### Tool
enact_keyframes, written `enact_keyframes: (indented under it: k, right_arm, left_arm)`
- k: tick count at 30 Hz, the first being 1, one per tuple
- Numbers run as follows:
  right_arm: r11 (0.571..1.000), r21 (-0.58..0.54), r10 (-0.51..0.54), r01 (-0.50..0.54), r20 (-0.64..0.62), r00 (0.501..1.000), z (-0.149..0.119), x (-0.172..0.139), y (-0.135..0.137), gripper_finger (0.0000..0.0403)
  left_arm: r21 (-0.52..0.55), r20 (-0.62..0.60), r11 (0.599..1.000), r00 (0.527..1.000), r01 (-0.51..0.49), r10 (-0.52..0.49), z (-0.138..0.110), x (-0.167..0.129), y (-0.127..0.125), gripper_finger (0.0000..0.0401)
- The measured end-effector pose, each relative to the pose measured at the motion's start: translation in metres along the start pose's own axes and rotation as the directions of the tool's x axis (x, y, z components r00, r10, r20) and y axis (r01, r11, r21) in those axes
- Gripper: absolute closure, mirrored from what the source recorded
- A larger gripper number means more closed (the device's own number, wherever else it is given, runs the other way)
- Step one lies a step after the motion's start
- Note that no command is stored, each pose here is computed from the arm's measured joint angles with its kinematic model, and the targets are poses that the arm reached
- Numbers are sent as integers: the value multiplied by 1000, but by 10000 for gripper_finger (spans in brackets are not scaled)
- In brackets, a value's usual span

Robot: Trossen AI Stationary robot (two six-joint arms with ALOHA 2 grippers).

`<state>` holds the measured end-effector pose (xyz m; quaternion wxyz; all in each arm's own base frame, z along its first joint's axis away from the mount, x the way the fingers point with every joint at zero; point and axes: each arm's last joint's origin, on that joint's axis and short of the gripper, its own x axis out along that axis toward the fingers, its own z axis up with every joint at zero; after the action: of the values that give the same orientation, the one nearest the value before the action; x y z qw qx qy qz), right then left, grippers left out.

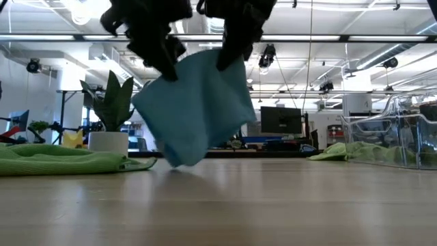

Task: Fold microfiber towels
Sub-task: Put the blue microfiber cloth into the transparent bin

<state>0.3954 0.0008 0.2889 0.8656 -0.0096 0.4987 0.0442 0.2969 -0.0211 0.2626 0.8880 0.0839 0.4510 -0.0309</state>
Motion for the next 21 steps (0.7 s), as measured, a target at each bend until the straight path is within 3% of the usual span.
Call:
enact_keyframes:
  k: [6, 11, 13, 17, 21]
  right_arm:
    - [998, -48, -50, 49, -20, 999, 7, -18, 15, 394]
    - [995, -57, -82, 78, -74, 994, 4, -23, 18, 394]
    - [993, -54, -107, 103, -93, 990, 3, -24, 17, 394]
    - [991, -60, -121, 116, -100, 988, 1, -23, 17, 394]
    - [992, -37, -121, 118, -107, 987, 0, -22, 17, 394]
  left_arm:
    - [-157, 62, 987, 997, -30, 40, -16, 23, -3, 257]
    - [-189, 106, 982, 994, 23, -3, -24, 32, -7, 263]
    - [-193, 91, 980, 996, 38, -21, -26, 32, -8, 286]
    - [-206, 111, 977, 993, 47, -25, -24, 32, -10, 379]
    - [-190, 90, 981, 996, 40, -23, -20, 23, -9, 397]
